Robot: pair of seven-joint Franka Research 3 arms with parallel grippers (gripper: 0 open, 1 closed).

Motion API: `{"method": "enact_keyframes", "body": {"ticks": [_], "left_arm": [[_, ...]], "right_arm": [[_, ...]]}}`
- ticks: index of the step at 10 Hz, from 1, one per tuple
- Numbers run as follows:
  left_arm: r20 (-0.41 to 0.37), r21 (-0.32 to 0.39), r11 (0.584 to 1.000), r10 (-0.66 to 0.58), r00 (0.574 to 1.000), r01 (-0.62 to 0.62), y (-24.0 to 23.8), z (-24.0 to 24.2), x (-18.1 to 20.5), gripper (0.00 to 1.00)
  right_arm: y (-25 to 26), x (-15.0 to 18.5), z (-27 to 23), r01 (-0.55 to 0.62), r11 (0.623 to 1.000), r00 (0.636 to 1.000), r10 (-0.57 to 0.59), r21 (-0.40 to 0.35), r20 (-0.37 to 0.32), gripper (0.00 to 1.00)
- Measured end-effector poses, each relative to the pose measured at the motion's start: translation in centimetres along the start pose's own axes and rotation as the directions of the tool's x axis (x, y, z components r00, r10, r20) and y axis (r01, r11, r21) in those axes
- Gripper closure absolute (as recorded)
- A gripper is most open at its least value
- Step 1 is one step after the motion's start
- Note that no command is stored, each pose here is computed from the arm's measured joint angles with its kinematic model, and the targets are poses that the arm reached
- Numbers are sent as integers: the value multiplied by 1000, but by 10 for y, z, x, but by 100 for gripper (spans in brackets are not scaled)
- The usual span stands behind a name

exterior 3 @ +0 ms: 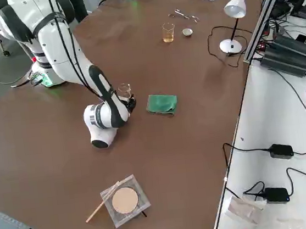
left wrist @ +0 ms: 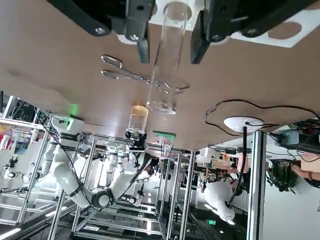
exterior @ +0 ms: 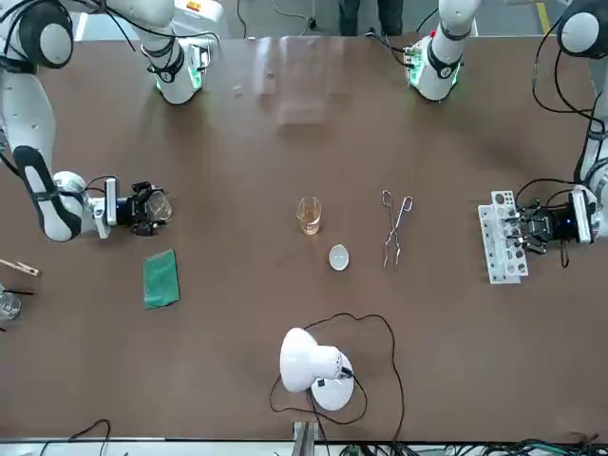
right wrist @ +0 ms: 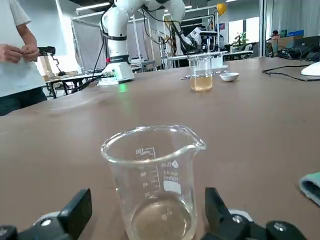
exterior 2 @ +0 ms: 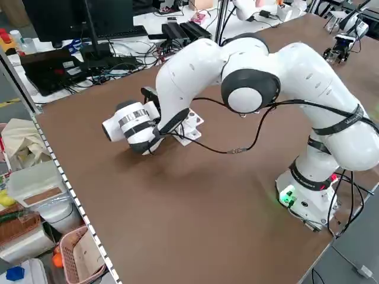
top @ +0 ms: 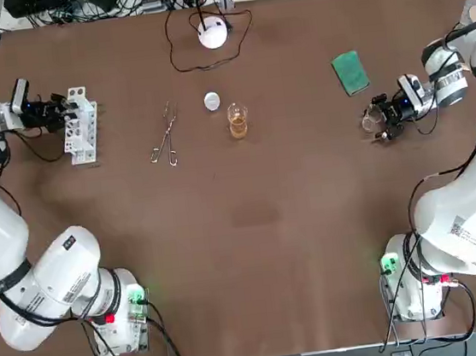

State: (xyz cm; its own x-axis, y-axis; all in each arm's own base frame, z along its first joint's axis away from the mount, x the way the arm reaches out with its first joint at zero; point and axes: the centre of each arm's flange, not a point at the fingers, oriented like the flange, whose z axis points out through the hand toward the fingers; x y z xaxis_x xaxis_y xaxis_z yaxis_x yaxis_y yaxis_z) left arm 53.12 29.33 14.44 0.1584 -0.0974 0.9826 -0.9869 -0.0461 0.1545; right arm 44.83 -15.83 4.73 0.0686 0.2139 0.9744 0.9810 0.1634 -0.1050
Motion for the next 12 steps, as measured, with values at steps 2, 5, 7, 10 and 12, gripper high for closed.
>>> {"method": "enact_keyframes", "body": {"ticks": [2, 5, 7, 10, 12], "left_arm": [[0, 1, 1000, 0, 1000, 0, 0, -1, 0, 63], [-1, 0, 1000, 1, 1000, -1, 0, 0, 0, 70], [-11, 0, 1000, 10, 1000, -10, -3, 4, 3, 76], [-13, -3, 1000, 13, 1000, -13, -4, 6, 4, 78], [-11, -4, 1000, 21, 1000, -21, -7, 6, 8, 79]], "right_arm": [[0, 0, 2, -1, 1000, 1000, 1, 2, -1, 0], [2, 0, 9, -2, 1000, 1000, 2, 8, -7, 0], [4, 1, 12, -1, 1000, 1000, 1, 14, -8, 0], [6, 2, 17, 1, 1000, 1000, 0, 21, -13, 0], [7, 3, 17, 1, 1000, 1000, -1, 17, -15, 1]]}}
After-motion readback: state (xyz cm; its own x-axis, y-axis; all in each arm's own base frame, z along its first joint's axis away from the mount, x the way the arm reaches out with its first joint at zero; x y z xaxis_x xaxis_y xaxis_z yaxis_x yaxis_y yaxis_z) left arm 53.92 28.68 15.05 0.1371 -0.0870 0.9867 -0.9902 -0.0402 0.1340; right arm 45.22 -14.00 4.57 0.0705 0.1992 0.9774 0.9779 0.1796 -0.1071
